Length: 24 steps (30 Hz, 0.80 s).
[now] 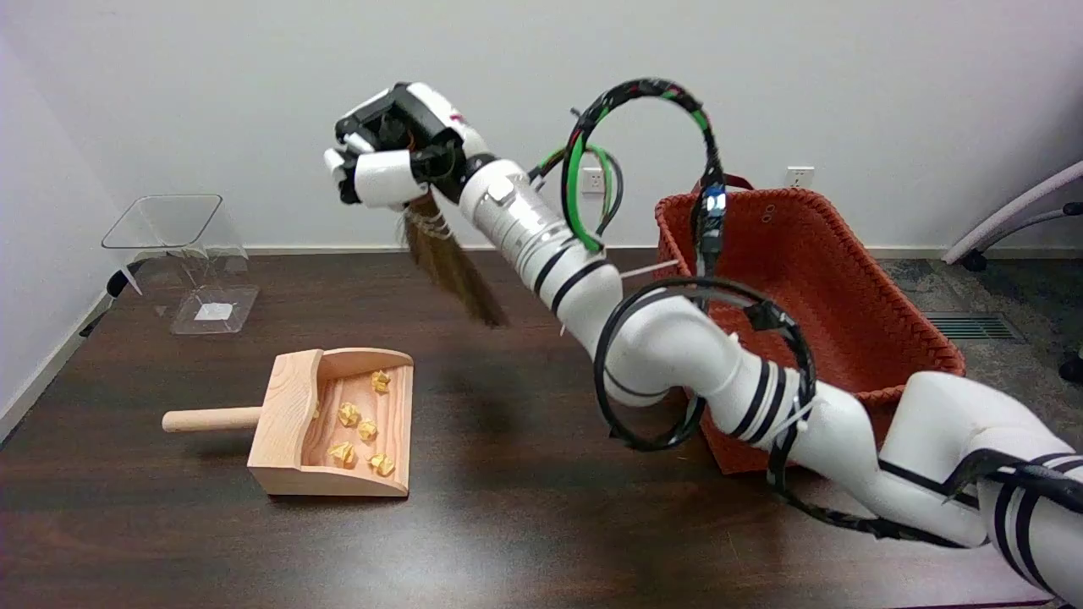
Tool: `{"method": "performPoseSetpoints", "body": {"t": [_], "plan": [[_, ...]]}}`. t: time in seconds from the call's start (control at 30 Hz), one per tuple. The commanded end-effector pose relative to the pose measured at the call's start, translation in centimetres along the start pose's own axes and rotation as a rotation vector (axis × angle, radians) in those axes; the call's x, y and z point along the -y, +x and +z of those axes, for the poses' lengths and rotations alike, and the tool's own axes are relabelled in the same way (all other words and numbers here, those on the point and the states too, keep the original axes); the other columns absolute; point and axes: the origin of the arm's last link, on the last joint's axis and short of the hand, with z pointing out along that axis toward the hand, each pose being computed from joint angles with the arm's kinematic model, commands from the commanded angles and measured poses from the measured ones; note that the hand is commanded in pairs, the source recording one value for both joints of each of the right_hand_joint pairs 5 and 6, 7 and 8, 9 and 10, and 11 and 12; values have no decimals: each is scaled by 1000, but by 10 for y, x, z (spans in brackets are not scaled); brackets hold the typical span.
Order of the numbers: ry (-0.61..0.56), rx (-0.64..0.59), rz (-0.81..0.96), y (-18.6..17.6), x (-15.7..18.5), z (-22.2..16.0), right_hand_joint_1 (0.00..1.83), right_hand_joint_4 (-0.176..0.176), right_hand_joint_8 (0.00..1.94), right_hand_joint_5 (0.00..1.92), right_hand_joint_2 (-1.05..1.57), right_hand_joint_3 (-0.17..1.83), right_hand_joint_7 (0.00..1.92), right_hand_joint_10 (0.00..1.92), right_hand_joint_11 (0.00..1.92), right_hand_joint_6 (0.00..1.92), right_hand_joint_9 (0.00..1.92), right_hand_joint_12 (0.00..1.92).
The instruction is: Place the broom in the storage basket.
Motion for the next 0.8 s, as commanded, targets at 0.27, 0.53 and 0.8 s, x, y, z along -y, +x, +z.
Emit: {"method": "performPoseSetpoints", "body": {"t": [0.27,0.53,0.8], "plan": [[64,-154,-274,117,56,-4,1321,0,1920,1920,646,1131,1920,1920,1920,1920,1920,1920],[49,-267,-372,175,70,-30,1320,0,1920,1920,659,1124,1920,1920,1920,1920,1920,1920],[-7,-354,-437,217,62,-57,1320,0,1920,1920,667,1116,1920,1920,1920,1920,1920,1920]]}}
